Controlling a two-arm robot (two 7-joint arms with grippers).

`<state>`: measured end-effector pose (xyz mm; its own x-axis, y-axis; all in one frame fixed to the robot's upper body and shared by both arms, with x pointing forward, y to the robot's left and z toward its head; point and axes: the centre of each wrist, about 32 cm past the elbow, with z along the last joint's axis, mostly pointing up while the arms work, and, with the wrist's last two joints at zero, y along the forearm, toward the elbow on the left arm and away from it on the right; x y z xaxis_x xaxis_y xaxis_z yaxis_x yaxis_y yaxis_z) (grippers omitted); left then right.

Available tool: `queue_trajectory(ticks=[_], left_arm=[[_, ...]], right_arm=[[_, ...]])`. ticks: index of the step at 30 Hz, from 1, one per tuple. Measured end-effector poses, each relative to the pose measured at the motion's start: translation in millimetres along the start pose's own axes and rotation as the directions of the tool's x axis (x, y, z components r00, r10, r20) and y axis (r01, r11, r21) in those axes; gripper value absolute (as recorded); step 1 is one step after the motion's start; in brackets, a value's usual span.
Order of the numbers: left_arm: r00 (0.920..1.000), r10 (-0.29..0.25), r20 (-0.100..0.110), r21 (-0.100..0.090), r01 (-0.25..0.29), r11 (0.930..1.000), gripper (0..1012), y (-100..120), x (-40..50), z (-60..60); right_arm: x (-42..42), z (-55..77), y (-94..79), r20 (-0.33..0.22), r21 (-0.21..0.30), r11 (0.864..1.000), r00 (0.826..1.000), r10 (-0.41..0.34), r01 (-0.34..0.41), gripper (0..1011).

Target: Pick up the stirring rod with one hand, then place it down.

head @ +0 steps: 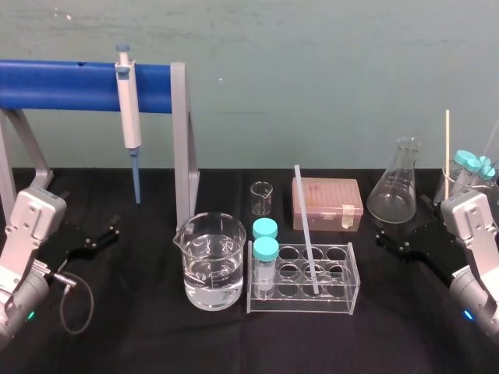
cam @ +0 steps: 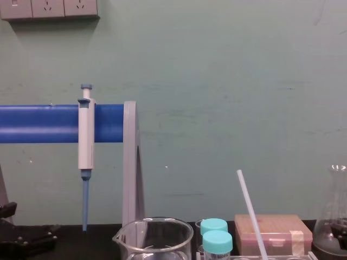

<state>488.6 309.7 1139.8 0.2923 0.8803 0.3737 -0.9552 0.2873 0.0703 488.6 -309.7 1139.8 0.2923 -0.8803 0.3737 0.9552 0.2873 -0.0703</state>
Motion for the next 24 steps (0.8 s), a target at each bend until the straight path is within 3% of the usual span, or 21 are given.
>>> queue_trajectory(ticks=[24], left_arm=[[1.0,0.0,0.0,0.0,0.0,1.0,1000,0.0,0.0,0.0]], right_arm=[[0.0,0.0,0.0,0.0,0.0,1.0,1.0,0.0,0.0,1003]])
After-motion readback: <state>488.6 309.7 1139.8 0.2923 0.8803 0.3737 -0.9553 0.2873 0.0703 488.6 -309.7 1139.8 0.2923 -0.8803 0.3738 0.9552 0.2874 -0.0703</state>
